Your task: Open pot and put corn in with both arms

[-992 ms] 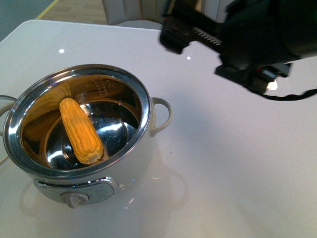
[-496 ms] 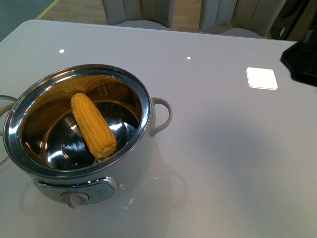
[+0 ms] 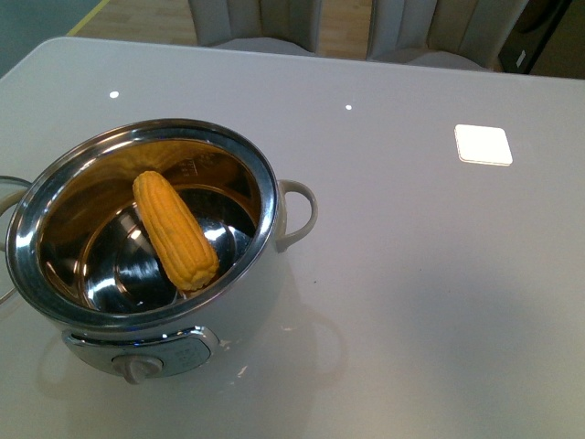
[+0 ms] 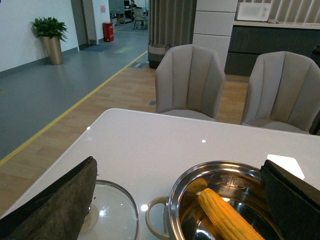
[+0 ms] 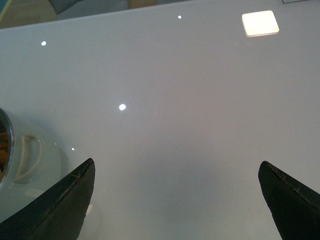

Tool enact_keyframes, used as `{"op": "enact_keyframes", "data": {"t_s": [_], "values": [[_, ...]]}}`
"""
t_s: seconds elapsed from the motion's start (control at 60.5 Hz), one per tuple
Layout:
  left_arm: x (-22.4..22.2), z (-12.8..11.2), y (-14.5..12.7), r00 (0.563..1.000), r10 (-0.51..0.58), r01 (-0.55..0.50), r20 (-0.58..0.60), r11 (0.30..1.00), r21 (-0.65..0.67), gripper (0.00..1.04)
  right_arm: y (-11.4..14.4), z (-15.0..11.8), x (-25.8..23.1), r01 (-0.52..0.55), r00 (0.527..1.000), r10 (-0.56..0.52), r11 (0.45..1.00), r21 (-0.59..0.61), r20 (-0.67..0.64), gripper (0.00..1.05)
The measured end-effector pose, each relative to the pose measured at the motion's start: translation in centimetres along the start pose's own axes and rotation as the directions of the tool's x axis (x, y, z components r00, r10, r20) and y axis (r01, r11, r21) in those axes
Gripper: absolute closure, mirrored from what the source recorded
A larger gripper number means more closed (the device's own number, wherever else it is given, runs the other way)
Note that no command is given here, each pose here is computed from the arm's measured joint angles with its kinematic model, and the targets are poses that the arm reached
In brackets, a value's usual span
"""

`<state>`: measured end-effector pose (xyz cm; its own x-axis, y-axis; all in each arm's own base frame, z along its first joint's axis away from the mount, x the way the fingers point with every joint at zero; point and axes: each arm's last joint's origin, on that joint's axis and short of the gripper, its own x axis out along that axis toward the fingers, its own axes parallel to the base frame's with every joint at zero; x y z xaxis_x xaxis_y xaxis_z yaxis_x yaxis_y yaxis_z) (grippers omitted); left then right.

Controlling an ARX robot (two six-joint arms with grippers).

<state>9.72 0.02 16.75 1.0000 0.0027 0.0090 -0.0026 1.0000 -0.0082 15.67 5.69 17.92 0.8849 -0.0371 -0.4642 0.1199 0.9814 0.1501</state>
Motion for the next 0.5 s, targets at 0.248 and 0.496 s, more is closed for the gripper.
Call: {"op": "enact_keyframes", "data": {"t_s": [0.248, 0.496], "values": [[0.0, 0.0, 0.0, 1.0, 0.0, 0.0, 0.0, 1.0, 0.0, 0.07, -1.4, -1.2, 0.1, -0.081, 0.938, 0.113, 0.991, -0.11, 0.328, 0.33], [0.0, 0.0, 0.0, 1.0, 0.0, 0.0, 0.0, 1.0, 0.0, 0.07, -3.8, -1.4, -1.1, -0.055, 0.888, 0.13, 0.983, -0.177, 0.442, 0.86]]}}
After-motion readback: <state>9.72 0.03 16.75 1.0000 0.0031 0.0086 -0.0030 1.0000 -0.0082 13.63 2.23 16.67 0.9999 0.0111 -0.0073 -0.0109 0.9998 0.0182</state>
